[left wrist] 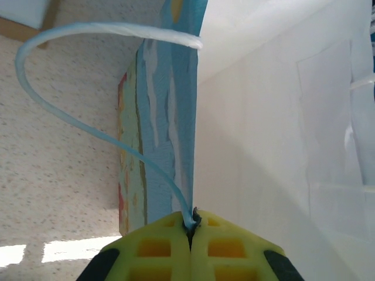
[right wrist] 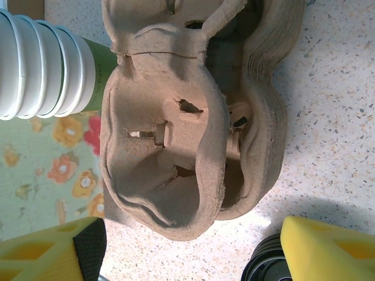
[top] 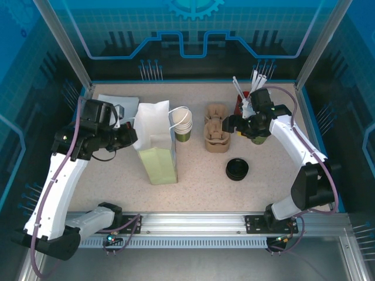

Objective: Pack the takeout coffee

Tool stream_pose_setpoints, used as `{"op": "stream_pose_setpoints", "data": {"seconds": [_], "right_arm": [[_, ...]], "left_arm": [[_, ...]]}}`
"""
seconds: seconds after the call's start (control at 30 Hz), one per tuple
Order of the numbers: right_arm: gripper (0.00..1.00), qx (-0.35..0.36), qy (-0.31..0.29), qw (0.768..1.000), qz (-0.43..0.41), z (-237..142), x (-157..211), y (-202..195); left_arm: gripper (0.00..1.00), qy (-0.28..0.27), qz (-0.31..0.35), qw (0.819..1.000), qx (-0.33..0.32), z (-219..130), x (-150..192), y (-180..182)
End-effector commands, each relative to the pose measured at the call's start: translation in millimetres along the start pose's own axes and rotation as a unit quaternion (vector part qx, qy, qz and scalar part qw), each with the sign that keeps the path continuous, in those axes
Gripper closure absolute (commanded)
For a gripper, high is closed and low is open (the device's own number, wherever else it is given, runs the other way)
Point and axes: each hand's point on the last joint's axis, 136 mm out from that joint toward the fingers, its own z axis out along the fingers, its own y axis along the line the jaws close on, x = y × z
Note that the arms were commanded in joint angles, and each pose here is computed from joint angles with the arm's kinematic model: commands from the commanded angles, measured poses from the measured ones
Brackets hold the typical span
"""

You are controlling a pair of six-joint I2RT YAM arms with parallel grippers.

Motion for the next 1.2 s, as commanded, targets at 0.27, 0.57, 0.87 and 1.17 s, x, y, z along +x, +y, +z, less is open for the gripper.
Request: {"op": "stream_pose_setpoints", "data": {"seconds": [0.27,0.57,0.87,1.17], "right_arm": [[0.19,-0.002,0.004,1.000,-0.006,2.7,3.1,3.1],[0.20,0.021,0.018,1.000,-0.013,11.1,3.0,0.5],[0.27,0.042,0.033,0.998,-0.017,27.4,-1.7,-1.2],[0.47,0.033,0.041,0.999,-0.010,40.5,-6.8,1.9]], "left_arm": [[0.93,0.020,-0.014,0.999,0.045,28.1,11.7,-11.6],[0.53,0.013,-0.007,0.999,0.043,20.4,11.6,-11.9],[0.38,-0.026,0.012,0.999,0.042,-20.4,-0.2,-19.9],[0.36,-0.073,0.021,0.994,0.084,-49.7,-14.9,-39.9]]}}
